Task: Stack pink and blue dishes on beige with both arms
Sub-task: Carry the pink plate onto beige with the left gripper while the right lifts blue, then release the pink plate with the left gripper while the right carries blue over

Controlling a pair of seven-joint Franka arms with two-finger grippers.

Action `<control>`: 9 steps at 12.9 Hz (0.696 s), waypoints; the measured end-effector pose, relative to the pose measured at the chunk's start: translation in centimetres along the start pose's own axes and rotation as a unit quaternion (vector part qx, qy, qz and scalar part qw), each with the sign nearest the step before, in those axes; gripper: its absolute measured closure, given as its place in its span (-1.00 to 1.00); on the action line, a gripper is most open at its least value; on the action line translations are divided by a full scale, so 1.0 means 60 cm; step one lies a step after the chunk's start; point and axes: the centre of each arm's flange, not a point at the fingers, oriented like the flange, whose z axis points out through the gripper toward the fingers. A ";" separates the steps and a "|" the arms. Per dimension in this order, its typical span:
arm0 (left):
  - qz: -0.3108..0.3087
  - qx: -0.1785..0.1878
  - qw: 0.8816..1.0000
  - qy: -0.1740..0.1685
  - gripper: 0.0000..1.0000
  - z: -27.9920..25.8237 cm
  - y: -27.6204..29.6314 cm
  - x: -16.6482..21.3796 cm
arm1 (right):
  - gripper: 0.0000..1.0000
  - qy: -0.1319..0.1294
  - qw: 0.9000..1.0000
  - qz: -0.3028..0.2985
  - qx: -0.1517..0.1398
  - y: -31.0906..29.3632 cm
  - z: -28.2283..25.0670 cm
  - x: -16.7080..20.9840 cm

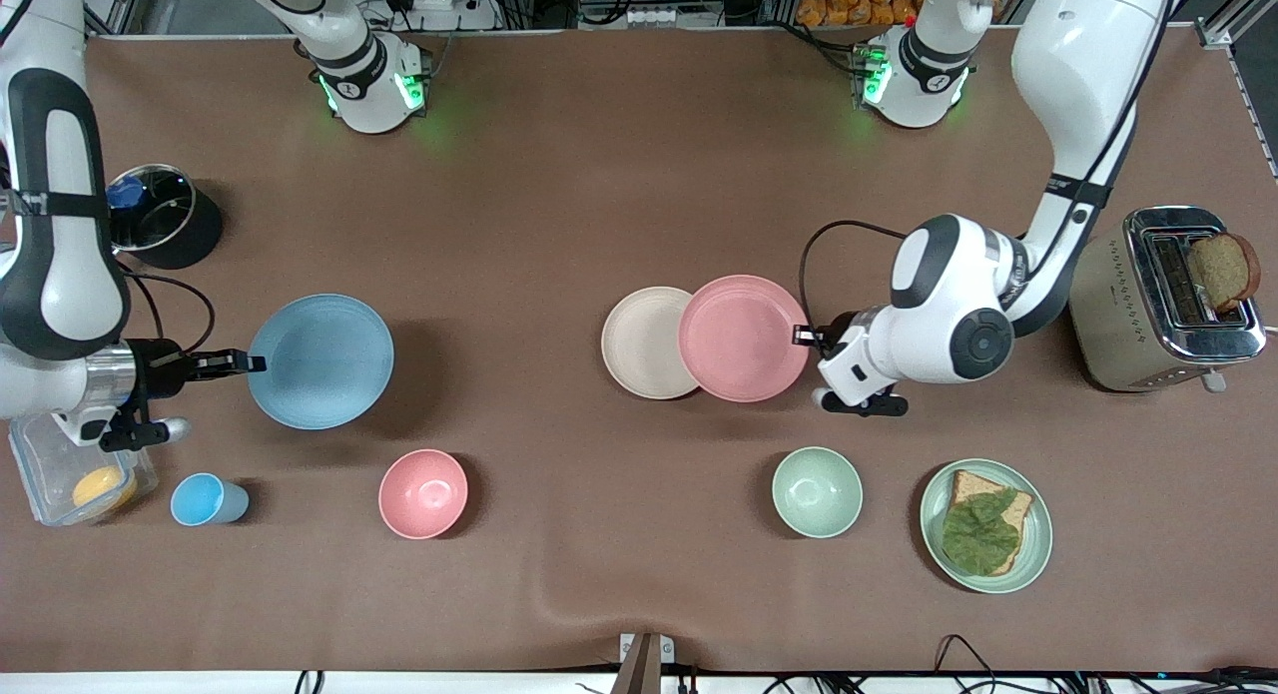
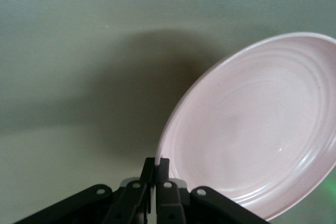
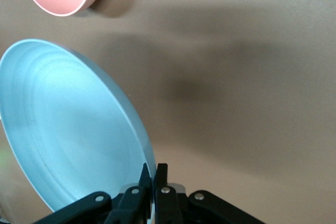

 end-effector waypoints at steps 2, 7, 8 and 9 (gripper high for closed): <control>0.003 -0.001 1.000 0.003 0.90 0.031 0.029 0.002 | 0.91 0.000 1.000 0.000 0.000 0.000 -0.001 0.000; 0.011 0.003 1.000 -0.003 0.90 0.099 0.099 -0.010 | 0.91 -0.026 1.000 -0.004 0.008 -0.013 0.004 -0.007; 0.011 0.004 1.000 -0.003 0.90 0.109 0.109 -0.013 | 0.91 -0.028 1.000 -0.011 0.007 -0.028 0.009 -0.002; 0.013 0.004 1.000 -0.002 0.90 0.118 0.119 -0.016 | 0.91 -0.029 0.999 -0.024 0.002 -0.055 0.018 0.006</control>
